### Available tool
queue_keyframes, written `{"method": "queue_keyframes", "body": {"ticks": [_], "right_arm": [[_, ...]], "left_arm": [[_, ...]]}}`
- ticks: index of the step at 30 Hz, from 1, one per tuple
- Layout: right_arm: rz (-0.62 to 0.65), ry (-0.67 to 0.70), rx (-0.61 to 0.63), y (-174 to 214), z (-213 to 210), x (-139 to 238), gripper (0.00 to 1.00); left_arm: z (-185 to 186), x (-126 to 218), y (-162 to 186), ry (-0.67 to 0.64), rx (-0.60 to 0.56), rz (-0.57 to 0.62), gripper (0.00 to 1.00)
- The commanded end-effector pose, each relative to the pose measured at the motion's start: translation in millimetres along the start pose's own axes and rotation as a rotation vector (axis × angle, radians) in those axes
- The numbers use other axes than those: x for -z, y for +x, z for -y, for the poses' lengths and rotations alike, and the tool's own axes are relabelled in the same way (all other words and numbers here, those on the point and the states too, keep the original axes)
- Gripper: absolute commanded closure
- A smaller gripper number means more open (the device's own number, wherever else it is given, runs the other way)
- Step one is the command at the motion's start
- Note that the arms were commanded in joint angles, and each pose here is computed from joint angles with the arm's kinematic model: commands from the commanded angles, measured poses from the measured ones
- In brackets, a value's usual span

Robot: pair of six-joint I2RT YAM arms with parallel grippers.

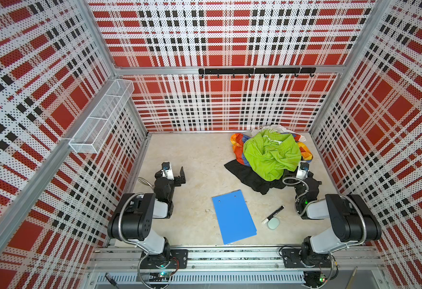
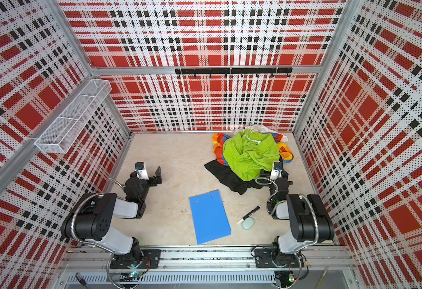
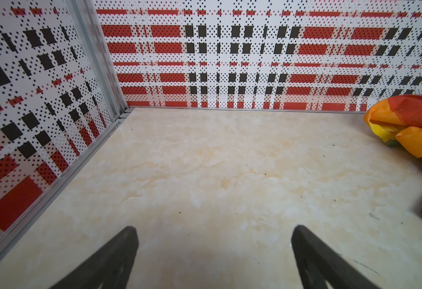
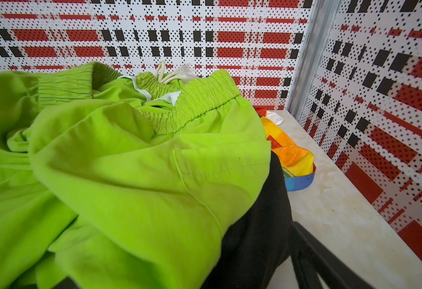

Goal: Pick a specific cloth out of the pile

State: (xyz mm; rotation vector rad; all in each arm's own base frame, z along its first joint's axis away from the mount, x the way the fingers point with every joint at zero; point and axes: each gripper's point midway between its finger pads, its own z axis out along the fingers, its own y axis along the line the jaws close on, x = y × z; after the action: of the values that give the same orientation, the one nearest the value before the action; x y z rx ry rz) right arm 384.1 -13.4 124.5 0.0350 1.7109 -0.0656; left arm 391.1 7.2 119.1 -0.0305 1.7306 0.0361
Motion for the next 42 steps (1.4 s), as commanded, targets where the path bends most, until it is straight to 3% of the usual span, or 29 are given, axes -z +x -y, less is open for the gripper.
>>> {"method": "queue_keyframes", "body": {"ticks": [1,13,19,25,36,42], "right_arm": [[0.051,-0.006,0.012,-14,-2,-2,0.0],[0.088,0.02,0.0,-19,3,6,0.0],[0.102,0.036,-0.005,-39,6,14,0.0],[0.122,0.05,-0.025,-62,9,21,0.0],[0.103,-0.034,-0.162,-132,-4,26,0.0],[0.059,-0.023,-0.26,-165,-2,24,0.0]], "left_arm": [[-2,-2,-14,0.004,0.014,0.04,0.01],[0,-1,-14,0.007,0.009,0.043,0.01],[-2,7,-27,-0.039,-0.007,0.069,0.01],[7,10,-42,-0.056,-0.029,0.022,0.01],[65,23,-122,0.1,0.074,0.042,0.01],[122,35,-179,0.3,0.136,0.026,0.01]]}}
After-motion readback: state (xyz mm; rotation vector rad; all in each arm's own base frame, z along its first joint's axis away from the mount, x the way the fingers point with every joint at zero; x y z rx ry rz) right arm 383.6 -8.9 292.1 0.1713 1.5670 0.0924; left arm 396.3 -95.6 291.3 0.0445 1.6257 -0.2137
